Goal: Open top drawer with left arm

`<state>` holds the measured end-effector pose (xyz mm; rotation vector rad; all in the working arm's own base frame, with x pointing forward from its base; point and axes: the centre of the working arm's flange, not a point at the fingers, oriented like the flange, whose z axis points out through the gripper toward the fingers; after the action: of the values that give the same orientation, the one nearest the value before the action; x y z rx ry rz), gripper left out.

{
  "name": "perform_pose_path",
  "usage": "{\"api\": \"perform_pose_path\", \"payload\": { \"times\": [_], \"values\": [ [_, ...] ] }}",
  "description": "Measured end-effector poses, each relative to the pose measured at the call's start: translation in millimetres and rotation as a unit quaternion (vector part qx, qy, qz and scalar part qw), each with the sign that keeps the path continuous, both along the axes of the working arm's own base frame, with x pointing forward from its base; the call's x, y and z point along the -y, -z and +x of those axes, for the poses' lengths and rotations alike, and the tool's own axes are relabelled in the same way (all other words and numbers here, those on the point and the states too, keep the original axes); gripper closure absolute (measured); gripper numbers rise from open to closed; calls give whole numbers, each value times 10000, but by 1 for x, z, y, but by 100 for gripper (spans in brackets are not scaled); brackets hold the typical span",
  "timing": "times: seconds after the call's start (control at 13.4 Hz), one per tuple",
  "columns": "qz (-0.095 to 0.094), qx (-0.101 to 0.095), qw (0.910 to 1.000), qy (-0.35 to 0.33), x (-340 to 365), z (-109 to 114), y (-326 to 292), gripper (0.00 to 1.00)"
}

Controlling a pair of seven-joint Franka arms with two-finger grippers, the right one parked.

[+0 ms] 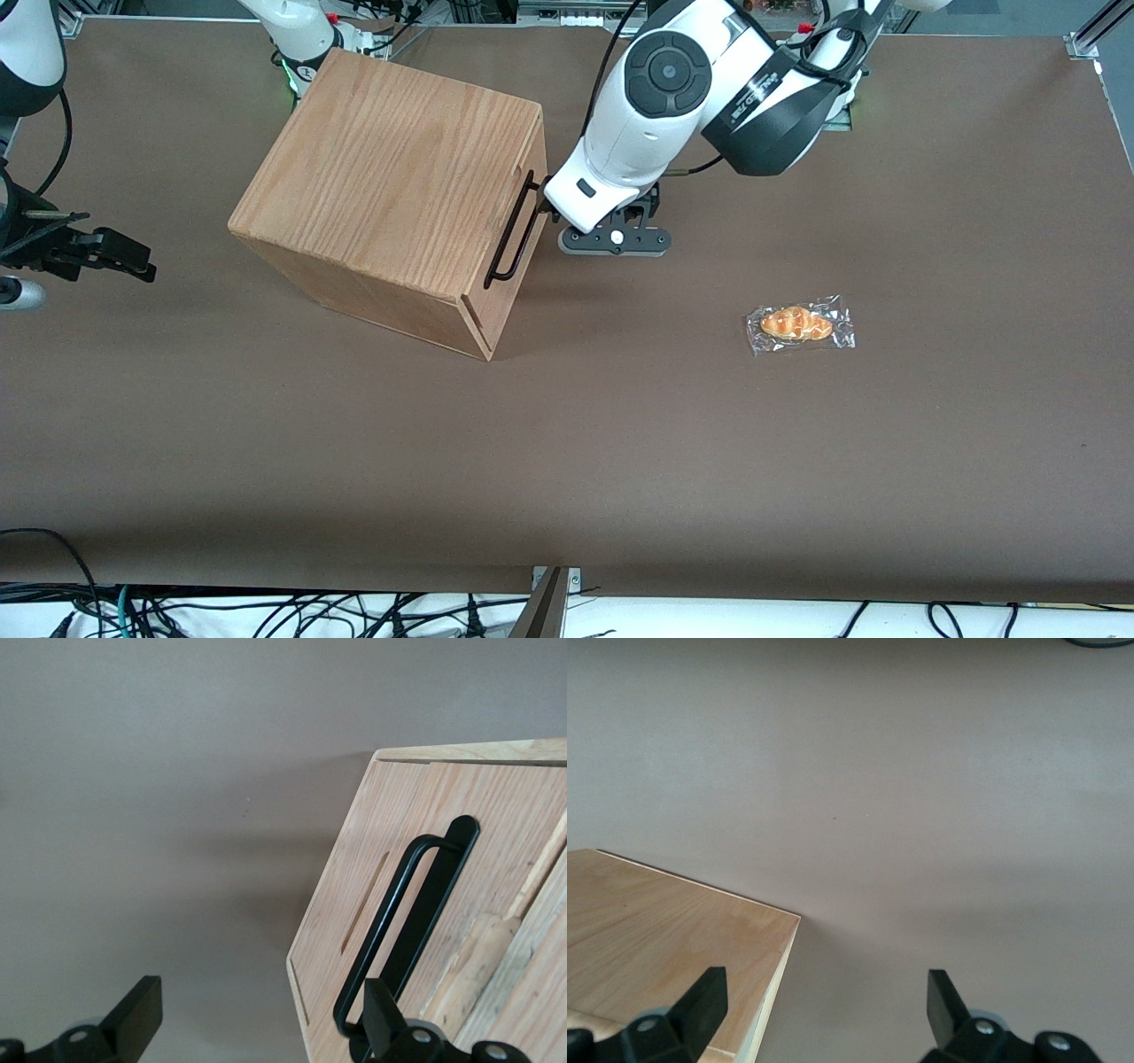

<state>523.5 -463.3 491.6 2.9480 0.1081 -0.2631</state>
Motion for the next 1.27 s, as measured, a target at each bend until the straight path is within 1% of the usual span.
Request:
{"api": "perform_pose_path", "payload": {
  "times": [0.22,0.37,0.6,0.82,1.27],
  "values": [
    [-98,69,9999,-77,18,-2,15,0],
    [-150,34,9998,-92,24,-1,24,0],
    [-179,20,9998,-101,29,1,35,0],
    [-227,52,9997,-108,35,4,48,0],
    [-283,96,9995,81,43,3,62,0]
  ]
}}
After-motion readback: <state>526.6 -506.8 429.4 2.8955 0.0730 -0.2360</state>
